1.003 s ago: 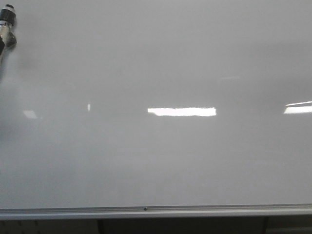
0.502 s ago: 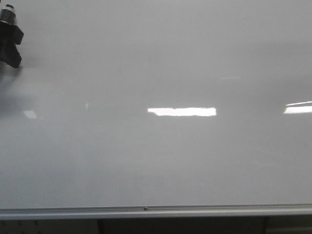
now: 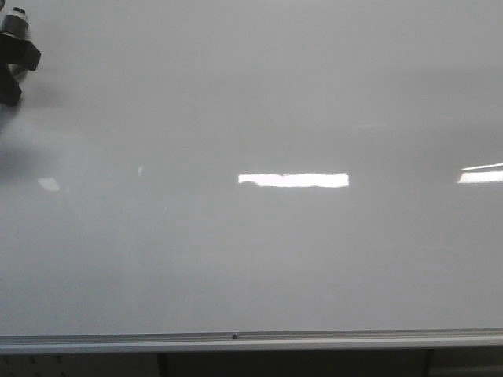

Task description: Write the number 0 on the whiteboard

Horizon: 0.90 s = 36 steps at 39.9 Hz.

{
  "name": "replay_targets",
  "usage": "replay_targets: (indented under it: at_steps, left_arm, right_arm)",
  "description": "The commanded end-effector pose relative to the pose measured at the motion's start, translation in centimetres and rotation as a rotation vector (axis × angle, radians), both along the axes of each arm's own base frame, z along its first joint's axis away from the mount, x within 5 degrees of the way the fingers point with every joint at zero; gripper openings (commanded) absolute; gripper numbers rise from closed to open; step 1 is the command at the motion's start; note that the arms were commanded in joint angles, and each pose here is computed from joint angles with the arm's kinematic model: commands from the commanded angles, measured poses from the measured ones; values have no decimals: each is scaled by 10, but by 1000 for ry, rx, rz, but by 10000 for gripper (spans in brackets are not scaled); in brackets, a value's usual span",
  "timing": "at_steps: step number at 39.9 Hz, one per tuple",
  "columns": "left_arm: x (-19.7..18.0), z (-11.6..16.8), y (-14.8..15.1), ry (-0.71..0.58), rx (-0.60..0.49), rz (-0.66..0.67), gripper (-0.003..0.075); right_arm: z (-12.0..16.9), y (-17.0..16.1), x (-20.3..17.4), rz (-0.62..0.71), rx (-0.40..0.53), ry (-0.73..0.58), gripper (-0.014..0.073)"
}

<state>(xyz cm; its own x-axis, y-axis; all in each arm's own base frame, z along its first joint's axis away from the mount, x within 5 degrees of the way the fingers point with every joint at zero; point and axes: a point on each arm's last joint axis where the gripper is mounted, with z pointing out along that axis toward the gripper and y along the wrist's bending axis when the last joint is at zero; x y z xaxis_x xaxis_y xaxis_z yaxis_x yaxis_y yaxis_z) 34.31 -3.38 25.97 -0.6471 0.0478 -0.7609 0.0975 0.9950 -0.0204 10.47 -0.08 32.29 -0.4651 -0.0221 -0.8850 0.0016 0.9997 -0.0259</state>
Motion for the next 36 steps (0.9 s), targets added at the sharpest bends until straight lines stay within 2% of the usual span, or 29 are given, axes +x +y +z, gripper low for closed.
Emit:
replay_targets:
  at_steps: [1, 5, 9, 22, 26, 33, 36]
  left_arm:
    - [-5, 35, -3, -124, -23, -3, -19]
    - [-15, 47, -9, -106, 8, -48, -19]
    - [-28, 62, -19, -50, 79, -147, -19]
    - [-82, 101, -74, 185, 301, -612, -19]
    - [-99, 106, -96, 214, 358, -764, -19]
    - [-136, 110, -146, 164, 457, -1076, -19]
    - [-151, 110, -162, 141, 481, -1170, -19]
  right_arm:
    - [11, -1, 4, -4, -2, -68, 580]
    - [11, -1, 3, -5, -3, -56, 580]
    - [12, -1, 1, -6, -3, -39, 580]
    - [27, 2, -1, 27, 5, 46, 580]
    - [32, 10, 1, 122, -8, 99, 580]
    - [44, 36, 14, 438, -92, 230, 580]
    - [49, 51, 19, 621, -174, 255, 580]
